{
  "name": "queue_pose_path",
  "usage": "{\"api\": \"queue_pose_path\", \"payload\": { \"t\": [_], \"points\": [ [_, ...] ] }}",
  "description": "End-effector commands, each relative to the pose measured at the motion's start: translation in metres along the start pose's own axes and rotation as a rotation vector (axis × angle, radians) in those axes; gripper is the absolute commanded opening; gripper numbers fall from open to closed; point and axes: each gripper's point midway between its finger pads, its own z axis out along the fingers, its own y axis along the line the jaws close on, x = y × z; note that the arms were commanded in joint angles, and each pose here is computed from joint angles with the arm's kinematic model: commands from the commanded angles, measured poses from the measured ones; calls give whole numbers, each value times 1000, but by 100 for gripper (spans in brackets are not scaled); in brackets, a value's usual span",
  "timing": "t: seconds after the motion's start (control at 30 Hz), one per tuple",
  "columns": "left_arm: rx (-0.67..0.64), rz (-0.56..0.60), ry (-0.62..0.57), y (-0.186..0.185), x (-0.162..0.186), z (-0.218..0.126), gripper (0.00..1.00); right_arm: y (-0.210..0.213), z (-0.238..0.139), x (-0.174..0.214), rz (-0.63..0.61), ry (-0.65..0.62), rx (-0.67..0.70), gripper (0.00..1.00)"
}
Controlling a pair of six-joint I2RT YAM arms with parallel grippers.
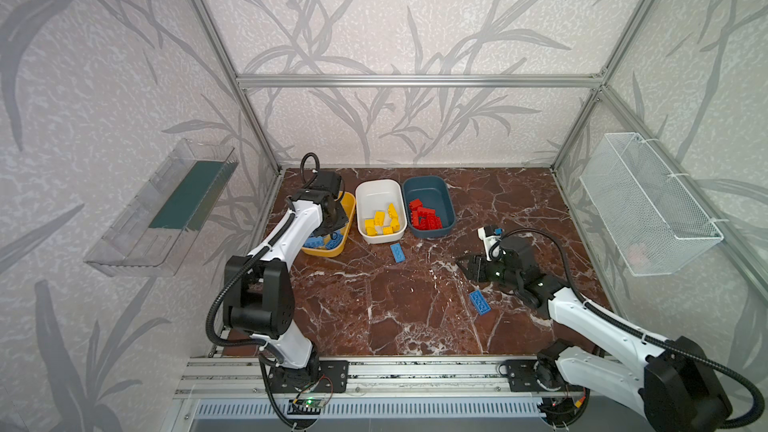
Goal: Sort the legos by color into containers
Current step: 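Carry the blue brick over the yellow tub and open the left gripper, then withdraw the left gripper while the right gripper moves to the flat blue plate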
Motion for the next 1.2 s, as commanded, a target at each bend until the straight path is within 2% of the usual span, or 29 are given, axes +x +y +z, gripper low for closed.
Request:
{"api": "queue_pose_path", "payload": {
  "t": [0.0, 0.27, 0.33, 0.43, 0.6, 0.73, 0.9, 1.03, 1.17],
  "points": [
    [15, -37, 47, 9, 1, 9, 31, 1, -3, -4, -3, -26, -9, 60],
    [19, -63, 55, 15, -5, 16, 33, -1, -1, -3, -2, -21, -6, 59],
    [13, -76, 53, 19, -7, 18, 41, 0, -2, -3, -1, -22, -6, 59],
    [26, -76, 53, 18, -9, 18, 59, 0, -2, -4, -3, -25, -8, 60],
    [45, -83, 12, 18, -14, 7, 73, 7, -4, -2, -17, -15, -42, 61],
    [78, -90, -26, 17, -13, -8, 77, 13, -4, -2, -28, 0, -64, 63],
    [108, -36, -84, 5, -2, -38, 80, 38, -2, 1, -114, 52, -105, 73],
    [151, 30, -165, -5, 5, -74, 83, 53, 2, 4, -223, 96, -35, 80],
    [227, 77, -253, -12, 15, -116, 85, 68, 15, 8, -285, 149, 19, 82]
  ]
}}
